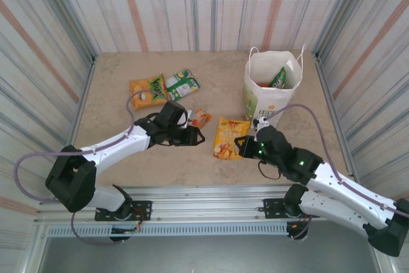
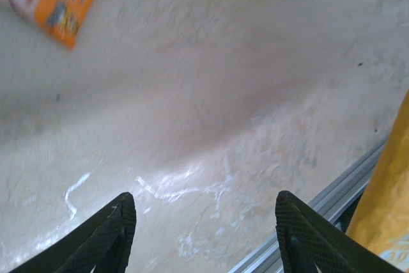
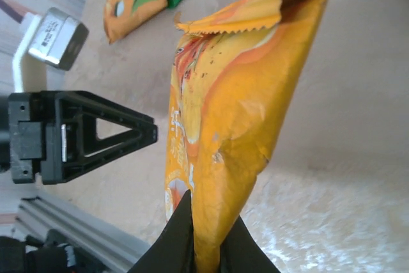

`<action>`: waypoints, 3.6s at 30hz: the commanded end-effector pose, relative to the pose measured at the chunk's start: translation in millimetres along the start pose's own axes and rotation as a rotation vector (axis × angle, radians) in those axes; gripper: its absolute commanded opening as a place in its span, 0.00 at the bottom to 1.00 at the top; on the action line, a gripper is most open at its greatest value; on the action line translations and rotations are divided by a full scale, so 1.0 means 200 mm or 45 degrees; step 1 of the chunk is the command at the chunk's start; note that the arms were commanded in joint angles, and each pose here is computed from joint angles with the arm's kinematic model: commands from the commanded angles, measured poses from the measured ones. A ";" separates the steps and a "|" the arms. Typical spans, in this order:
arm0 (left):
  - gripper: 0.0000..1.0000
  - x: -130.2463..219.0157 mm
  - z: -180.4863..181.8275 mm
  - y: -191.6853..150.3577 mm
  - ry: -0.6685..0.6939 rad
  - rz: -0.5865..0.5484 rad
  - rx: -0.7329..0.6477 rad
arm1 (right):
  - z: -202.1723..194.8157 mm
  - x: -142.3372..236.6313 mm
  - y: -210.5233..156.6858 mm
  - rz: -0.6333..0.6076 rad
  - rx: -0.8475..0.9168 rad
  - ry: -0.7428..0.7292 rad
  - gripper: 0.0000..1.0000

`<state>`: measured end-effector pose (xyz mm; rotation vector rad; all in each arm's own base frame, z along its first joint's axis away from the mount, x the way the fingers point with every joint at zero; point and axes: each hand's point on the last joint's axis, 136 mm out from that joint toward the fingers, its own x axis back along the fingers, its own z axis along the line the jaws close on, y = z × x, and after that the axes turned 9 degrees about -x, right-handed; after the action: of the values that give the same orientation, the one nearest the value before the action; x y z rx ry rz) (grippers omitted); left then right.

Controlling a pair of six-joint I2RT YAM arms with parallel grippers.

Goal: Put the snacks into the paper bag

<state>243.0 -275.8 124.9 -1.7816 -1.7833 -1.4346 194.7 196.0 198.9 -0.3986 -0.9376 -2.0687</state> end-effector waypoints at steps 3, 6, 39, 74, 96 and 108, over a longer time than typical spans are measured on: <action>0.62 0.08 -0.10 0.24 -0.009 -0.096 -0.171 | -0.01 0.18 0.17 -0.002 0.248 -0.139 0.05; 0.62 0.10 -0.16 0.33 -0.033 -0.123 -0.228 | 0.06 0.27 0.30 -0.039 0.314 -0.153 0.05; 0.62 0.15 -0.34 0.73 -0.109 -0.231 -0.426 | -0.04 0.24 1.42 -0.175 0.505 -0.557 0.05; 0.62 0.08 -0.29 0.66 -0.152 -0.200 -0.342 | -0.33 -0.16 1.30 0.195 0.391 -0.754 0.08; 0.61 0.04 -0.28 0.65 -0.162 -0.183 -0.328 | -0.41 -0.33 1.16 0.396 0.258 -0.512 0.11; 0.62 0.09 -0.26 0.65 -0.106 -0.187 -0.338 | -0.45 -0.04 1.38 0.083 0.327 -0.848 0.45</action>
<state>327.6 -339.0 221.1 -1.9195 -1.8912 -1.7348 426.9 41.2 226.3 -0.9930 -1.4085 -1.6503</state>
